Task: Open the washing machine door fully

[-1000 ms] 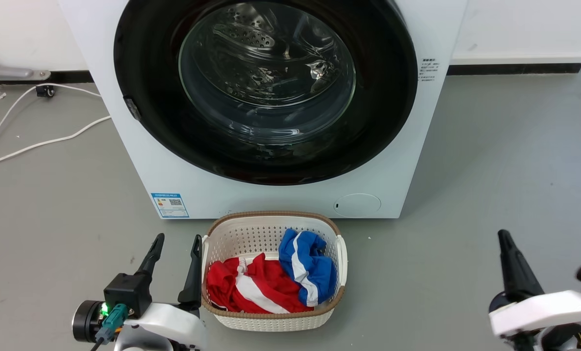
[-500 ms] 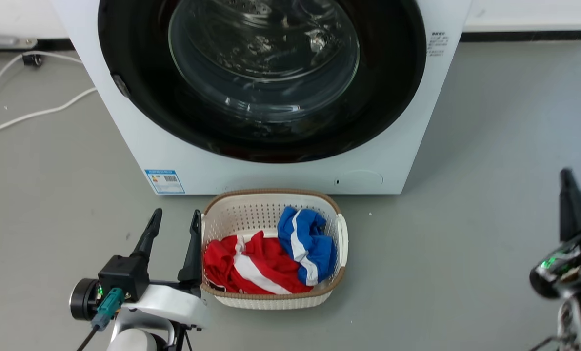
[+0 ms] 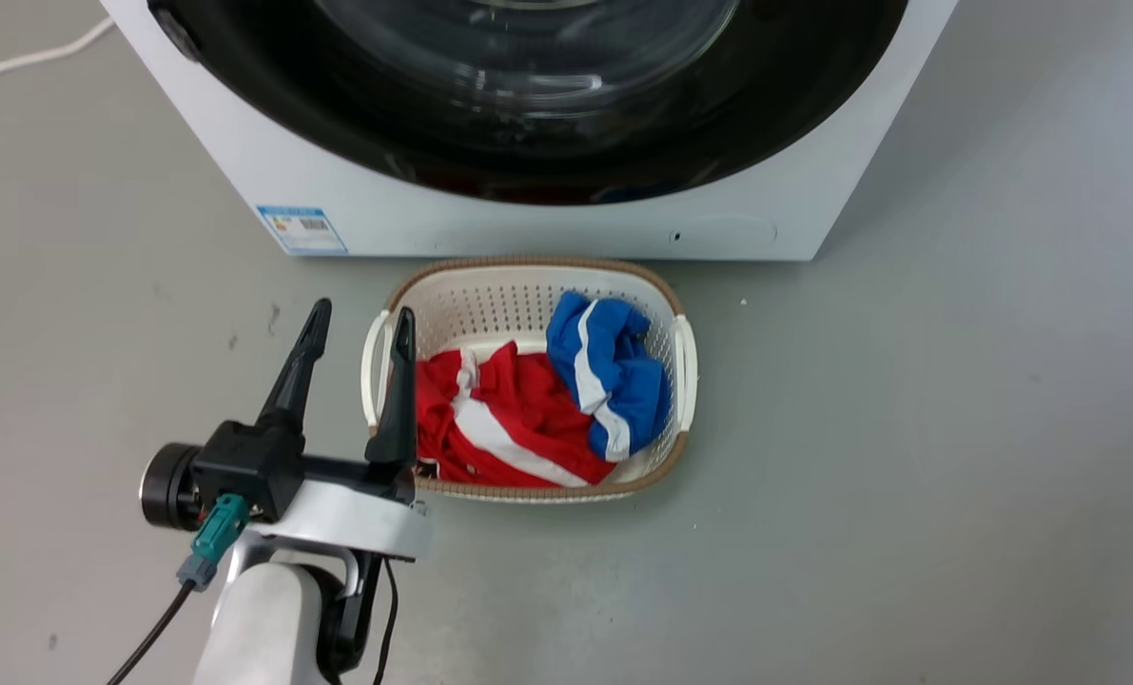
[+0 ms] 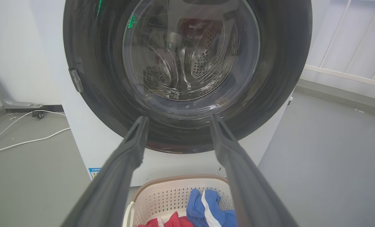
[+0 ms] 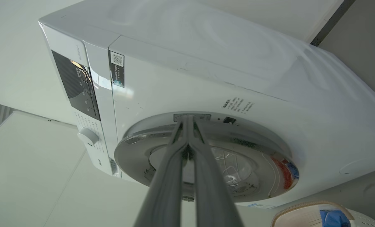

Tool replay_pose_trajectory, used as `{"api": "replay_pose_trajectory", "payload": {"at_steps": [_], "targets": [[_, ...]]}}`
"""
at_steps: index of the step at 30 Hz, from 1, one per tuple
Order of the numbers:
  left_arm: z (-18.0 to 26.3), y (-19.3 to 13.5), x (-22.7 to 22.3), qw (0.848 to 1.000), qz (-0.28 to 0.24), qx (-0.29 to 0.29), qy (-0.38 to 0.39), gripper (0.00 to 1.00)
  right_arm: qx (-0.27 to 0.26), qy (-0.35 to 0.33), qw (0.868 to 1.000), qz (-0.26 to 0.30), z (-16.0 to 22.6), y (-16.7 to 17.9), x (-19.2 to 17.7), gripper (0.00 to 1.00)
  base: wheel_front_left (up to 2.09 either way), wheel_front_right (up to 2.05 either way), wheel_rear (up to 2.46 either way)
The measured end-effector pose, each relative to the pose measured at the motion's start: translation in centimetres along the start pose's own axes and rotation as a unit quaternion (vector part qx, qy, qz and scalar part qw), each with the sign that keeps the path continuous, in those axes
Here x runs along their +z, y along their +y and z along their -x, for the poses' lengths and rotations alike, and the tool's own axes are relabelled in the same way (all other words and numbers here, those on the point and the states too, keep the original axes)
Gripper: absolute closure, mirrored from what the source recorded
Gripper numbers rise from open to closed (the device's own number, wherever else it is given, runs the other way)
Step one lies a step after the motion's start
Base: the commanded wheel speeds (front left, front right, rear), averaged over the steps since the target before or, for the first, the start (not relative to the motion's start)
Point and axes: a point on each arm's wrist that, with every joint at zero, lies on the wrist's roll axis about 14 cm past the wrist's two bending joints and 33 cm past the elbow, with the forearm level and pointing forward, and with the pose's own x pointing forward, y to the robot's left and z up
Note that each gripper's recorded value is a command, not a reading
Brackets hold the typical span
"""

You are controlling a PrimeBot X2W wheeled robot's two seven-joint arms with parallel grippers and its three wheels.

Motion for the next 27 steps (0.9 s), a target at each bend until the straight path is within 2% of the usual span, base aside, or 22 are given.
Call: {"api": "replay_pose_trajectory", "payload": {"at_steps": [4,11,15,23,27], "targets": [[-0.9,0.1,-0.9,1.000,0.000,-0.002,0.006,0.00,-0.013,0.067,0.997,0.046,-3.5,0.3,-1.0,1.00,0.00,0.00,0.00],[-2.0,0.2,-1.4,1.000,-0.003,-0.003,0.003,0.00,-0.015,0.161,0.981,0.105,-8.8,2.1,-4.0,1.00,0.00,0.00,0.00],[-2.6,0.4,-1.8,1.000,-0.003,-0.002,0.003,0.00,-0.026,0.202,0.970,0.133,-11.0,1.8,-6.2,1.00,0.00,0.00,0.00],[-2.9,1.2,-3.1,1.000,-0.007,0.008,0.015,0.00,-0.039,0.252,0.953,0.162,-14.0,1.1,-10.3,1.00,0.00,0.00,0.00],[-3.0,1.3,-3.5,1.000,-0.007,0.009,0.018,0.00,-0.043,0.263,0.949,0.168,-15.0,0.5,-11.4,1.00,0.00,0.00,0.00]]}}
